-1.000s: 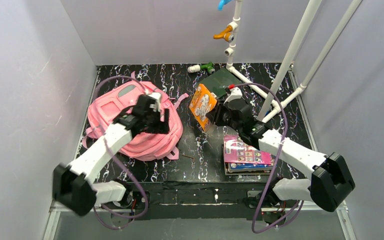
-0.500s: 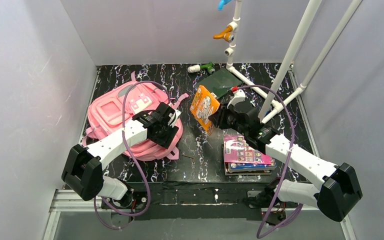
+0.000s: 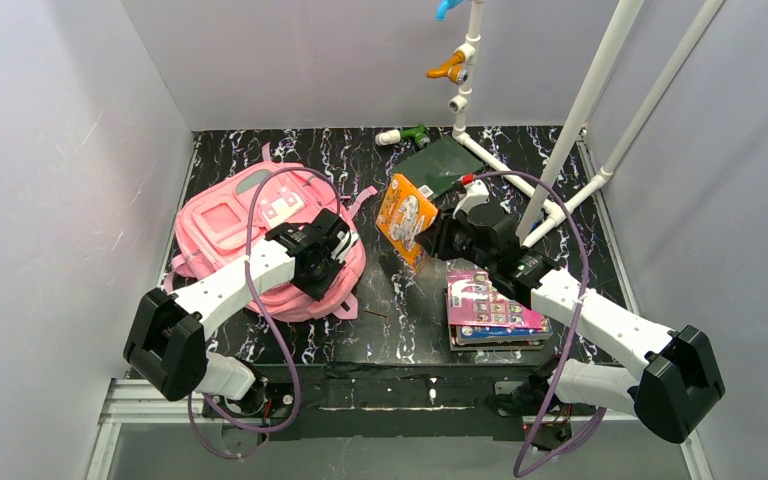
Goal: Pack the student bag
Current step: Place the book in the student bag.
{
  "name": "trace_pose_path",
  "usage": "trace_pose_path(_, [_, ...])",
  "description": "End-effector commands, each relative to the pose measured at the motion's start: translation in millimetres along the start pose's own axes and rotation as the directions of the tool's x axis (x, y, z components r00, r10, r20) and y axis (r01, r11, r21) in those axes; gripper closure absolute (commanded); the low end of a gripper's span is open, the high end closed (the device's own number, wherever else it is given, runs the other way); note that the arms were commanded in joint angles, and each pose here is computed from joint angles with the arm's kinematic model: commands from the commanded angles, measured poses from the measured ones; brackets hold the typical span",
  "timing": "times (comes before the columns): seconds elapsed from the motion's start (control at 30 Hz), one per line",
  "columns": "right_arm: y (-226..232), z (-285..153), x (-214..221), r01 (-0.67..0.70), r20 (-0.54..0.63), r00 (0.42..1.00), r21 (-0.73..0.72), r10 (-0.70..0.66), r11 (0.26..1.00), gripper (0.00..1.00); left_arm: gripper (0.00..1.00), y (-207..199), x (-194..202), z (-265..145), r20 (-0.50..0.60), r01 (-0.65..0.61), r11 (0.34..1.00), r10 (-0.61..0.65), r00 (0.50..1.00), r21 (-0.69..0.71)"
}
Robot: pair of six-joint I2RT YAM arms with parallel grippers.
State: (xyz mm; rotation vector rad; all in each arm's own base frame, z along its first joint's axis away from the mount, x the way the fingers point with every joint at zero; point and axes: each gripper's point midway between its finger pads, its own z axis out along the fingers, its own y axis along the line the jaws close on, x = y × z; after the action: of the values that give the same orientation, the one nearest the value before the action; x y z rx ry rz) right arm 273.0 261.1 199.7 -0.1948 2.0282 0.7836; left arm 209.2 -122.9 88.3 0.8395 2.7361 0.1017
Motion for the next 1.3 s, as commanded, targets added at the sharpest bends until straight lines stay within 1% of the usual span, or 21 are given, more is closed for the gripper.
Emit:
trace_pose_path(0.0, [22.5,-4.6,-37.7,0.009,0.134,0.991,-0.086,0.002,0.996,0.99,0.76,3.7,0.2,-10.2,0.007,-0.016,1.0,0.016,1.0,-0.007])
trace_pose_path(0.07, [23.6,-6.2,-39.0,0.013,0.138,0.99,-0.089,-0.001,0.996,0.99,0.77,1.9,-0.1,-8.3,0.0,-0.015,1.0,0.015,1.0,0.0])
trace_pose_path(0.13, [23.4,-7.5,-40.2,0.017,0.142,0.99,-0.087,-0.004,0.996,0.99,0.83,3.5,-1.5,-8.2,0.001,-0.009,1.0,0.009,1.0,-0.011])
trace_pose_path(0.23, [22.5,-8.8,-39.6,0.019,0.139,0.99,-0.084,-0.007,0.996,0.99,0.92,10.7,-9.8,-14.9,0.047,0.003,0.999,-0.001,0.999,-0.046])
trace_pose_path(0.27, [22.6,-8.8,-38.7,0.019,0.136,0.991,-0.084,-0.007,0.996,0.99,0.98,15.6,-13.6,-18.1,0.068,0.009,0.997,-0.004,0.998,-0.071])
trace_pose_path(0.3, [22.9,-8.8,-37.3,0.018,0.131,0.991,-0.087,-0.007,0.996,0.99,1.0,21.2,-17.7,-21.7,0.09,0.019,0.995,-0.01,0.996,-0.101])
trace_pose_path(0.37, [24.2,-8.5,-35.2,0.011,0.12,0.993,-0.096,0.001,0.995,0.99,1.0,32.2,-28.9,-33.5,0.164,0.059,0.987,-0.034,0.986,-0.151])
trace_pose_path(0.43, [27.4,-8.7,-32.0,0.002,0.1,0.995,-0.112,0.01,0.994,0.99,1.0,40.0,-43.4,-49.5,0.279,0.134,0.976,-0.083,0.957,-0.17])
trace_pose_path(0.5, [31.7,-9.4,-30.4,-0.03,0.077,0.996,-0.127,0.04,0.991,0.99,1.0,41.5,-59.4,-67.5,0.408,0.19,0.972,-0.12,0.905,-0.137])
trace_pose_path(0.53, [39.8,-11.3,-27.3,-0.058,0.047,0.997,-0.164,0.067,0.985,0.99,1.0,43.2,-66.9,-78.1,0.473,0.223,0.967,-0.142,0.869,-0.119])
trace_pose_path(0.6, [56.2,-16.1,-23.9,-0.141,-0.015,0.99,-0.24,0.142,0.96,0.99,1.0,50.7,-82.6,-100.1,0.601,0.304,0.949,-0.194,0.775,-0.086])
trace_pose_path(0.67, [77.2,-22.6,-20.3,-0.223,-0.083,0.975,-0.338,0.207,0.914,0.99,1.0,60.5,-96.3,-123.7,0.704,0.394,0.918,-0.251,0.664,-0.045])
trace_pose_path(0.77, [102.5,-32.1,-11.4,-0.377,-0.212,0.926,-0.438,0.314,0.816,0.99,1.0,63.0,-119.3,-147.2,0.809,0.405,0.914,-0.251,0.532,0.017])
trace_pose_path(0.8, [109.8,-35.2,-10.9,-0.411,-0.241,0.911,-0.47,0.334,0.781,0.99,1.0,64.0,-124.4,-151.5,0.826,0.406,0.914,-0.247,0.507,0.024])
trace_pose_path(0.9, [125.5,-39.8,-10.6,-0.523,-0.327,0.852,-0.527,0.409,0.669,0.99,1.0,63.1,-138.0,-165.5,0.864,0.375,0.926,-0.22,0.452,0.039])
trace_pose_path(0.93, [126.1,-36.5,-6.8,-0.555,-0.355,0.832,-0.52,0.427,0.649,0.99,1.0,63.1,-140.7,-171.1,0.875,0.363,0.931,-0.207,0.437,0.038])
trace_pose_path(1.0, [118.9,-19.5,7.0,-0.603,-0.397,0.796,-0.465,0.457,0.648,0.99,1.0,63.5,-144.5,-184.0,0.898,0.347,0.937,-0.19,0.398,0.044])
trace_pose_path(1.1, [107.8,8.5,19.7,-0.654,-0.41,0.754,-0.404,0.513,0.639,0.99,1.0,62.0,-144.7,-199.6,0.916,0.317,0.947,-0.171,0.362,0.052])
trace_pose_path(1.13, [112.3,15.7,12.1,-0.654,-0.396,0.756,-0.445,0.521,0.612,0.99,1.0,60.5,-144.3,-203.6,0.92,0.304,0.951,-0.168,0.354,0.056])
trace_pose_path(1.2, [121.1,31.4,2.9,-0.675,-0.399,0.736,-0.493,0.547,0.549,0.99,1.0,57.5,-142.3,-209.2,0.922,0.282,0.957,-0.167,0.349,0.067])
trace_pose_path(1.27, [140.2,41.6,-12.7,-0.679,-0.411,0.722,-0.574,0.557,0.457,0.99,1.0,56.4,-139.0,-213.1,0.922,0.276,0.958,-0.174,0.346,0.077])
